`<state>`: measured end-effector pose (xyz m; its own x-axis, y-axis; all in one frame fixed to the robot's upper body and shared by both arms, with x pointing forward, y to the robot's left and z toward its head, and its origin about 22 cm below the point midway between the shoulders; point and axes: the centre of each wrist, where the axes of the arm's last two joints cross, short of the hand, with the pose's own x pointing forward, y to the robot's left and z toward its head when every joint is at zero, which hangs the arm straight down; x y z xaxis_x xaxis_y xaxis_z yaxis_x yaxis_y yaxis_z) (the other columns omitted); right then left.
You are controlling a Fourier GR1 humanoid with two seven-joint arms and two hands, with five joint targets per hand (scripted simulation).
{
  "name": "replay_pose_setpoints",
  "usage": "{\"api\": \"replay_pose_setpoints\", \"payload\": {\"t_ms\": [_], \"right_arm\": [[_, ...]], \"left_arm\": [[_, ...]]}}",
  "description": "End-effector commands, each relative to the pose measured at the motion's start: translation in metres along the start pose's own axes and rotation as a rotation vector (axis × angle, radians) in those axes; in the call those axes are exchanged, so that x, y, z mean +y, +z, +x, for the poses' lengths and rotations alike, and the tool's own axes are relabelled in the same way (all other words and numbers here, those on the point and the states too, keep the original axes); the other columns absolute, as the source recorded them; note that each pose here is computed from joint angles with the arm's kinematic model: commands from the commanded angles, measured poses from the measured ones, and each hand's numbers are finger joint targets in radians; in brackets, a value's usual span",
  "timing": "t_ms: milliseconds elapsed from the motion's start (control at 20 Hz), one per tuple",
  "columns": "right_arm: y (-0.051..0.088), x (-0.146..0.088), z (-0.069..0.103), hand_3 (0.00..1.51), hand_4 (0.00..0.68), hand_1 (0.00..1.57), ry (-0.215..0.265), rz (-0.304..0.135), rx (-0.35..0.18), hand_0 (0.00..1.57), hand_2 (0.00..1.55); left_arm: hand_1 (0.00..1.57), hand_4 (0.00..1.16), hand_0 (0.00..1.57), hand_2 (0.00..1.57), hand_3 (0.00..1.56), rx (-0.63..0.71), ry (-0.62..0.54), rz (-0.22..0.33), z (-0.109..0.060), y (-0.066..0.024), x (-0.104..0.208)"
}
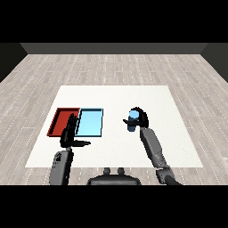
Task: Pick the blue can and put it in the blue box
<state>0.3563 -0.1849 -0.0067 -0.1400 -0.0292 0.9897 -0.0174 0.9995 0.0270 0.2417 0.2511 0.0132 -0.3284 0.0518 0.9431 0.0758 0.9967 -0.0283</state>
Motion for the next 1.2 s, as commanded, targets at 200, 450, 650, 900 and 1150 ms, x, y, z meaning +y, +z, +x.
{"api": "replay_pose_setpoints", "payload": {"t_ms": [200, 450, 650, 900, 1150], "right_arm": [[-0.017, 0.040, 0.053, 1.43, 0.631, 1.43, 0.015, 0.094, -0.137, 1.43, 1.45], [-0.001, 0.040, 0.054, 1.44, 0.632, 1.49, -0.002, 0.110, -0.159, 1.49, 1.46], [0.021, 0.024, 0.059, 1.44, 0.632, 1.49, -0.006, 0.112, -0.170, 1.49, 1.46], [0.010, 0.032, 0.053, 1.44, 0.633, 1.49, -0.015, 0.129, -0.168, 1.49, 1.46], [0.021, 0.055, 0.049, 1.43, 0.615, 1.44, -0.025, 0.138, -0.171, 1.44, 1.46]], "left_arm": [[0.00, 0.00, 0.00, 0.00, 0.00, 0.028, 0.095, -0.046, 0.009, -0.0094, -0.026], [0.00, 0.00, 0.00, 0.00, 0.00, 0.091, 0.128, -0.080, -0.005, -0.0118, -0.033], [0.00, 0.00, 0.00, 0.00, 0.00, 0.095, 0.139, -0.108, -0.011, -0.0122, -0.046], [0.00, 0.00, 0.00, 0.00, 0.00, 0.144, 0.238, -0.153, 0.009, -0.0251, -0.061], [0.00, 0.00, 0.00, 0.00, 0.00, 0.179, 0.180, -0.157, -0.016, -0.0468, -0.088]]}}
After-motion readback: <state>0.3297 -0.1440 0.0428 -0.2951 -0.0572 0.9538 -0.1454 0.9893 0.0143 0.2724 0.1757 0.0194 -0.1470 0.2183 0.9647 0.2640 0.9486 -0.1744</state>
